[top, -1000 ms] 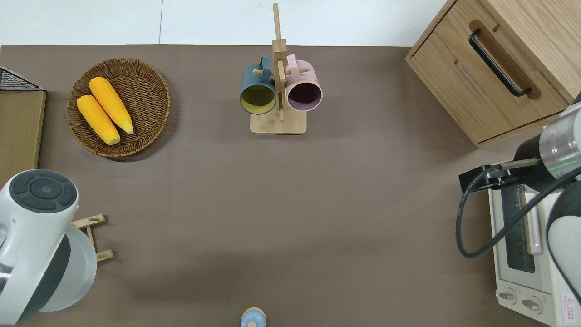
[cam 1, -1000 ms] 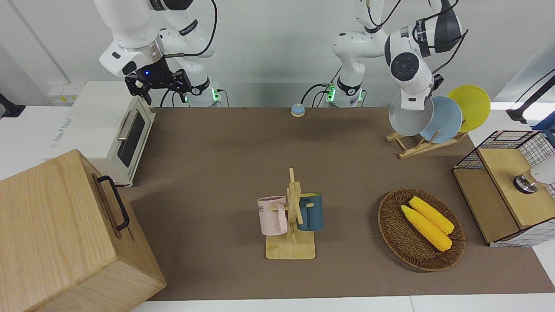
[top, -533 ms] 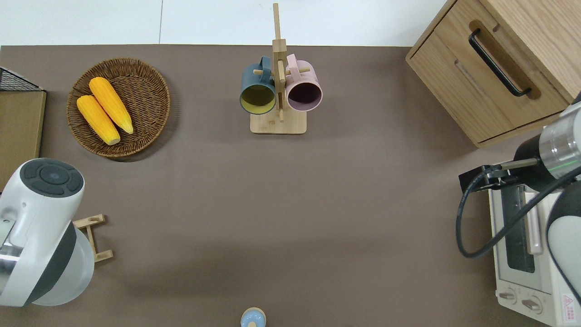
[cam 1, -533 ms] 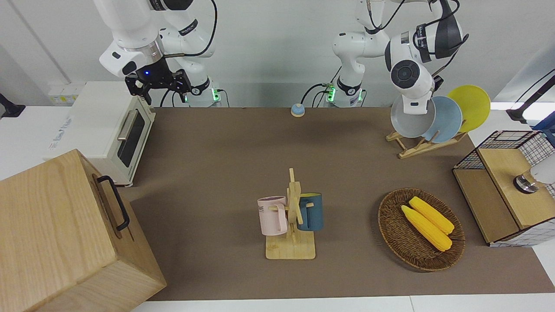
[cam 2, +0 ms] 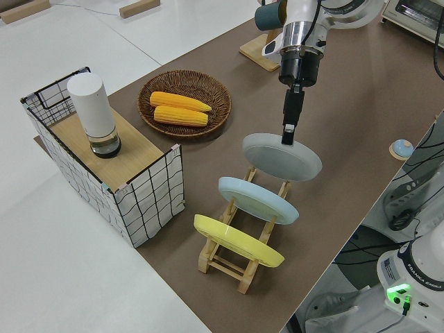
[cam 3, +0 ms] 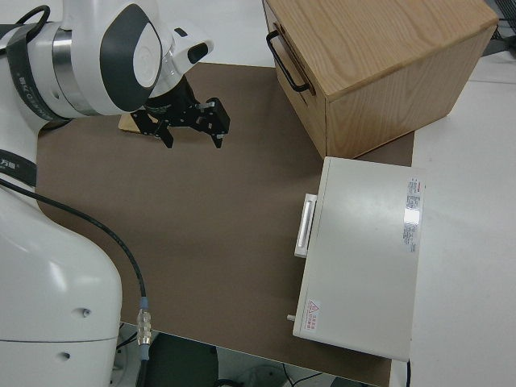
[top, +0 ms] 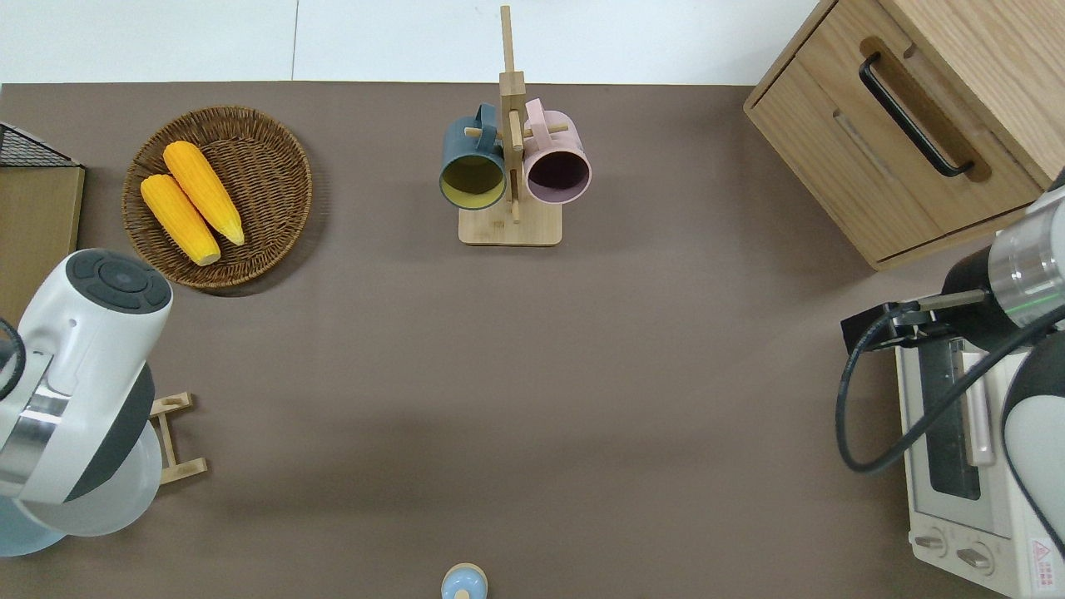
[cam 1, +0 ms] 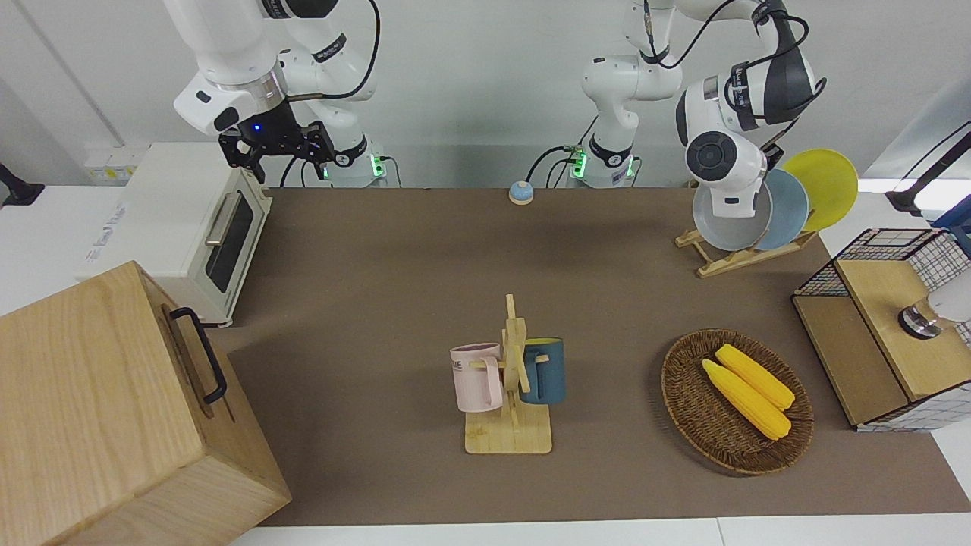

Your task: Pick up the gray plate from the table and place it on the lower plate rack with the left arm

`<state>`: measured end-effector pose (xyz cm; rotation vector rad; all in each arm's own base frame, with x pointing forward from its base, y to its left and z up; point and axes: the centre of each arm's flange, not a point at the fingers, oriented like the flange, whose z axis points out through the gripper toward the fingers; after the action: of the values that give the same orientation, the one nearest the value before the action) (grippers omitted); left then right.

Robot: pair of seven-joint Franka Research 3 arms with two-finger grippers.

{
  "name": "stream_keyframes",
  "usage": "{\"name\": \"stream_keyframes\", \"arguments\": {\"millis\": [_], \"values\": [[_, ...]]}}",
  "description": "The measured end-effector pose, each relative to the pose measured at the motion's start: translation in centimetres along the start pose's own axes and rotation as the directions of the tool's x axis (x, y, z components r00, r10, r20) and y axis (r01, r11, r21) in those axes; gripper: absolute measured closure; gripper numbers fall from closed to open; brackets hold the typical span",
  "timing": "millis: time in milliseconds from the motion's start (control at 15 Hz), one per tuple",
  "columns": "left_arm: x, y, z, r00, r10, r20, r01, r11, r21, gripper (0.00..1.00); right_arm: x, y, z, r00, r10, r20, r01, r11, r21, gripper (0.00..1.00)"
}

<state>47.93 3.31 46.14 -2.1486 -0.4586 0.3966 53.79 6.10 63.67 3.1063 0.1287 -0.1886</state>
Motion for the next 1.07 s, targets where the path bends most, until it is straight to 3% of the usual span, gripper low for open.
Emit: {"name": "stream_keyframes", "arguments": {"millis": [800, 1067], "values": [[0.8, 4.4, -0.1, 0.9981, -0.061, -0.004, 0.061, 0.997, 0.048, 0.96, 0.0, 0.0, 0.0, 1.000, 0.000, 0.000, 0.000, 1.000, 0.000, 0.01], [1.0, 4.2, -0.2, 0.9974, -0.071, -0.014, 0.072, 0.994, 0.077, 0.96, 0.0, 0.0, 0.0, 1.000, 0.000, 0.000, 0.000, 1.000, 0.000, 0.01]]}}
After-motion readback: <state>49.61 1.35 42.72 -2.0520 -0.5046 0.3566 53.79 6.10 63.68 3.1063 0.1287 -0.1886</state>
